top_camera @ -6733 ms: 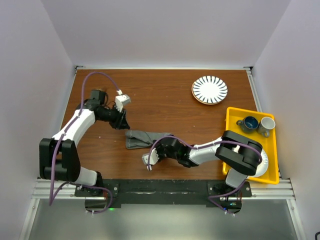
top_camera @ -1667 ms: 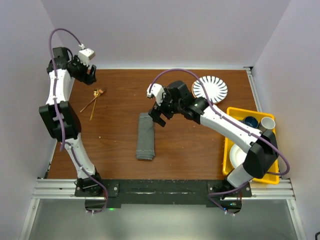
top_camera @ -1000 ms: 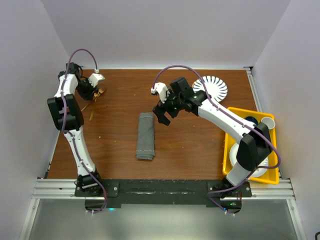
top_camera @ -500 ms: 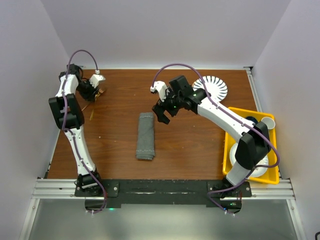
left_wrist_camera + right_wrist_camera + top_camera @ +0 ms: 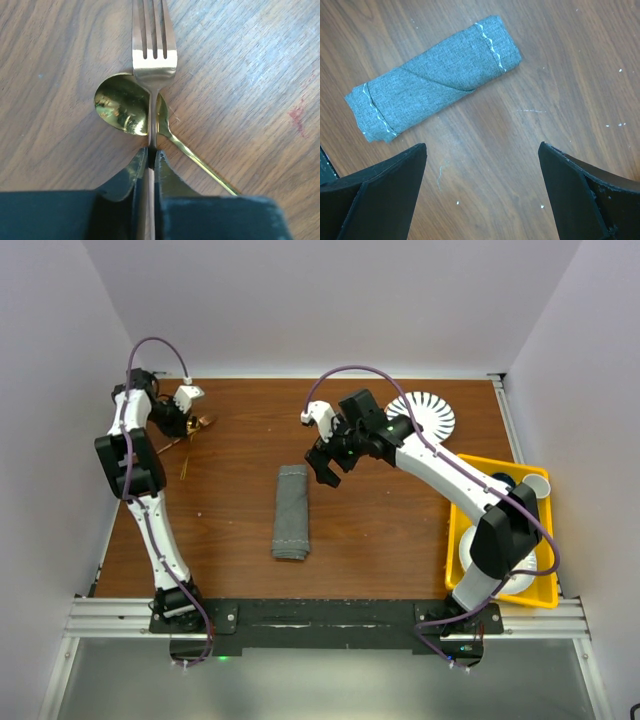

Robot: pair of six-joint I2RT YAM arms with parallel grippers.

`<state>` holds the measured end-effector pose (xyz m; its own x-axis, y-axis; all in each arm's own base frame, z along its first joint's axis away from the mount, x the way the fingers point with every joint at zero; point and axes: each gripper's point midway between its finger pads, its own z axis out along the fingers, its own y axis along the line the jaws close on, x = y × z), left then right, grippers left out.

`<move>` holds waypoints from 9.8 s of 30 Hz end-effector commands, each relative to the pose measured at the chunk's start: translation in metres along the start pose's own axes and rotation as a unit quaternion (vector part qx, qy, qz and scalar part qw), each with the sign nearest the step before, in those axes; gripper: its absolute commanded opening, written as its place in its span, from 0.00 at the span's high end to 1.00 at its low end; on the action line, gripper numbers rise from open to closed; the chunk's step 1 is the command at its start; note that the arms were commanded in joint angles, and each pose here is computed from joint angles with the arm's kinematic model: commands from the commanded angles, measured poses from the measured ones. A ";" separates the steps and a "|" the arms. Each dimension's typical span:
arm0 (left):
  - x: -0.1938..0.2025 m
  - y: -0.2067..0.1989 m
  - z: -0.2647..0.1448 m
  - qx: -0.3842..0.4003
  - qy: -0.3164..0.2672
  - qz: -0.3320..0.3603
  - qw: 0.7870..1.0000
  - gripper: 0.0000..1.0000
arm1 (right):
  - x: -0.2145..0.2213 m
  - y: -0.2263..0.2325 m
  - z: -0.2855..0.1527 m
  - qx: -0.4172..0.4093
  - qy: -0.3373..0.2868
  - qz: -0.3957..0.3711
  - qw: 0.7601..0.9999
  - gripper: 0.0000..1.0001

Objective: Fold the napkin into a case and place the utensils inside
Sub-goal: Pick up the fork from the corner of the board, then pass from the left arm to the right, then pass from the right arm to the left, then pass from the left arm to the right, then pass from the right arm to the left, then insert the fork into the folded napkin.

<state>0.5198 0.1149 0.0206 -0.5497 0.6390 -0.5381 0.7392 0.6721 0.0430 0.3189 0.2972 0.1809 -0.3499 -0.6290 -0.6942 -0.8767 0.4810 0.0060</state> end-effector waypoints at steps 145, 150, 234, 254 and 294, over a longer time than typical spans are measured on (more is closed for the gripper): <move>-0.331 -0.344 -0.301 0.367 -0.533 -0.064 0.760 1.00 | -0.159 0.078 -0.095 -0.285 -0.253 0.204 0.902 0.35; -0.336 -0.337 -0.301 0.353 -0.534 -0.084 0.764 1.00 | -0.152 0.077 -0.081 -0.290 -0.241 0.235 0.896 0.77; -0.293 -0.342 -0.168 0.129 -0.302 -0.247 0.912 1.00 | -0.113 0.042 -0.033 -0.081 -0.240 0.247 0.935 0.61; -0.262 -0.270 -0.063 -0.037 -0.138 -0.360 0.922 1.00 | 0.068 0.104 -0.026 -0.103 -0.087 -0.239 0.962 0.60; -0.194 -0.307 0.025 -0.041 -0.005 -0.418 0.907 1.00 | 0.085 0.102 -0.029 -0.090 -0.084 -0.270 0.955 0.69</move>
<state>0.4107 -0.2172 0.0875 -0.9022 -0.0872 -0.4225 0.0430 0.9563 -0.2893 0.1919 0.2754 0.1352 0.1752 -0.6605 -0.7300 -0.9694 0.0136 -0.2450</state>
